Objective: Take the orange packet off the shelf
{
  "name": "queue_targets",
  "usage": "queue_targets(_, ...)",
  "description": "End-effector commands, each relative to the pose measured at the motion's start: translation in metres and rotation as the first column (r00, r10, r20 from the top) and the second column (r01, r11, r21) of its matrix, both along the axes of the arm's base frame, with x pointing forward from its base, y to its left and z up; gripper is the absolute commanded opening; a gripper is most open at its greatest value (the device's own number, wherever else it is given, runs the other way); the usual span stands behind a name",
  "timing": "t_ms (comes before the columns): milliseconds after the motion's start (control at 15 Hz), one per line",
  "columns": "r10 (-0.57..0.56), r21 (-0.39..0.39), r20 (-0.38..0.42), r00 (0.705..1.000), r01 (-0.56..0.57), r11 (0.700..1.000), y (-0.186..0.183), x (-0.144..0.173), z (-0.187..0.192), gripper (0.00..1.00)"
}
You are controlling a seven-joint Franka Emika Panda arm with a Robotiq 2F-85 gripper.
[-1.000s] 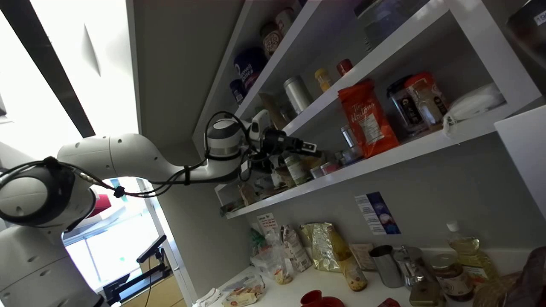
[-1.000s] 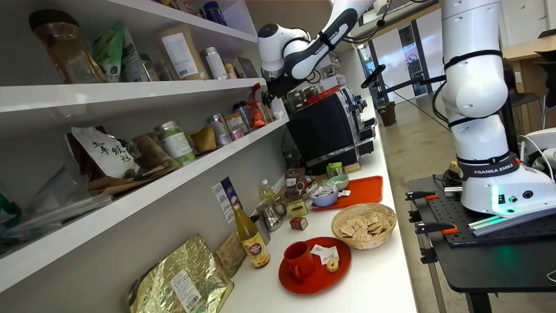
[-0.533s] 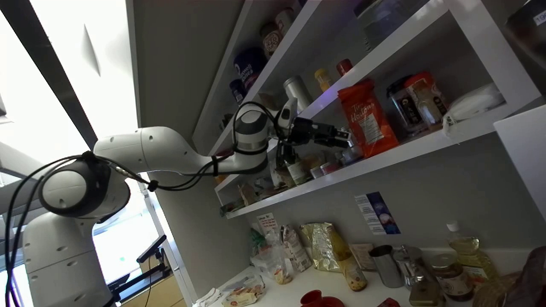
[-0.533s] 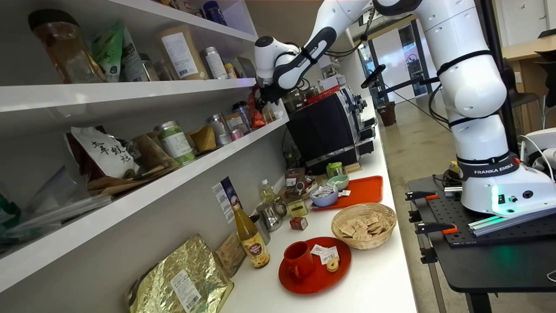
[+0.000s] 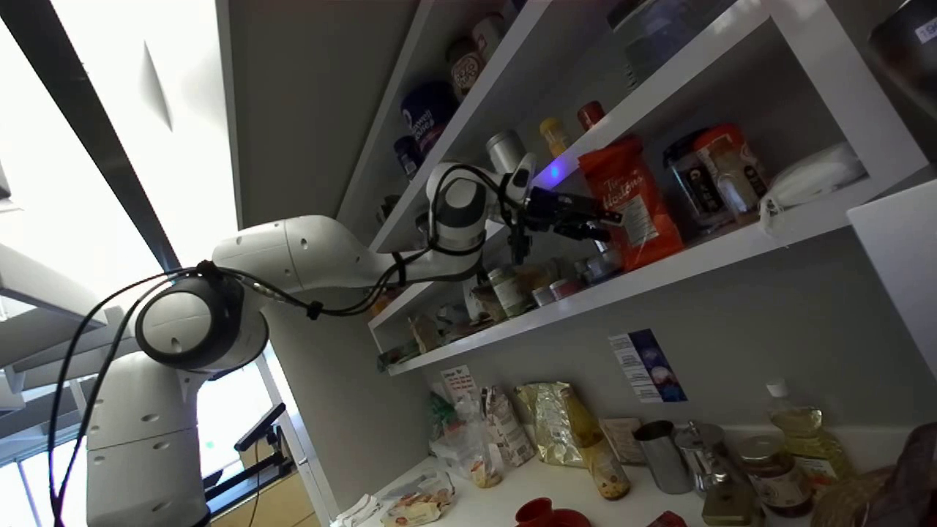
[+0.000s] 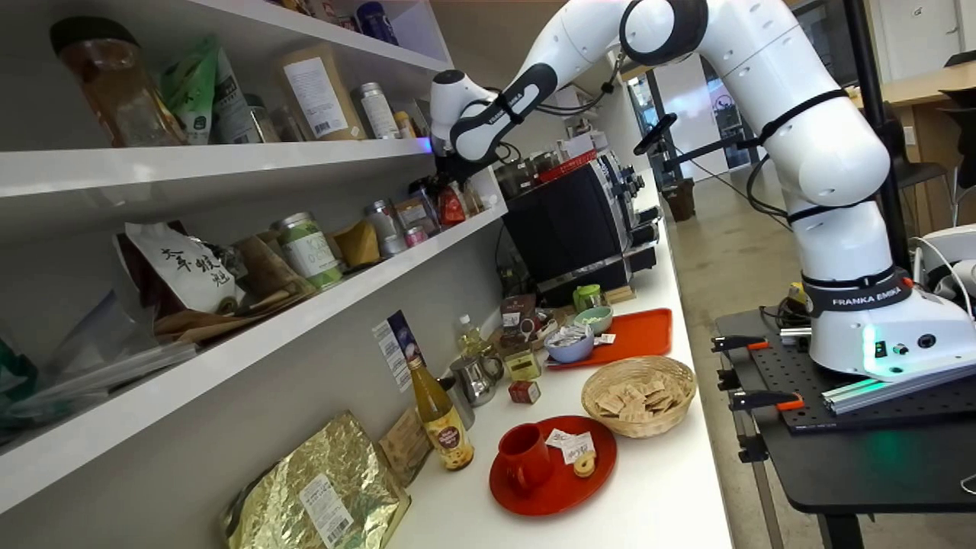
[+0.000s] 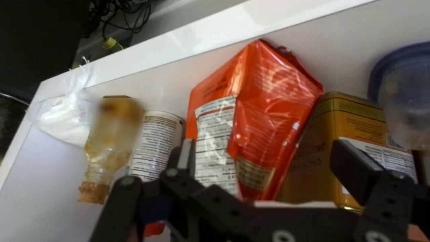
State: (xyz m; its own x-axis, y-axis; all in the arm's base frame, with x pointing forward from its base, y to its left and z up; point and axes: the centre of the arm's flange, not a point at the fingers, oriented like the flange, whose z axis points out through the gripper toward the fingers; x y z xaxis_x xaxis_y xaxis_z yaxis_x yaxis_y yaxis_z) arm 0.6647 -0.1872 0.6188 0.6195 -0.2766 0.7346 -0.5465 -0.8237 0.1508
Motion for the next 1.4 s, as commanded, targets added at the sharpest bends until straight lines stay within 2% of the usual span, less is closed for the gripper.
queue_targets(0, 0.056, 0.004, 0.013, 0.998, -0.056, 0.998, -0.003, 0.022, 0.017, 1.0)
queue_targets(67, 0.063, 0.005, 0.017, 0.998, -0.063, 0.998, -0.003, 0.023, 0.019, 1.0)
queue_targets(133, 0.066, 0.005, 0.017, 0.998, -0.066, 0.998, -0.003, 0.023, 0.02, 0.75)
queue_targets(267, 0.064, -0.001, 0.016, 0.998, -0.064, 0.998, -0.004, 0.023, 0.021, 0.67)
queue_targets(800, 0.046, -0.01, 0.009, 0.999, -0.045, 0.999, -0.005, 0.014, 0.019, 0.04)
queue_targets(933, 0.026, -0.003, 0.004, 1.0, -0.026, 1.0, -0.003, 0.012, 0.018, 0.0)
queue_targets(1133, -0.022, 0.0, -0.021, 1.0, 0.022, 1.0, 0.0, 0.001, 0.014, 0.01)
queue_targets(1333, -0.088, 0.01, -0.068, 0.994, 0.089, 0.996, 0.017, -0.032, 0.012, 0.01)
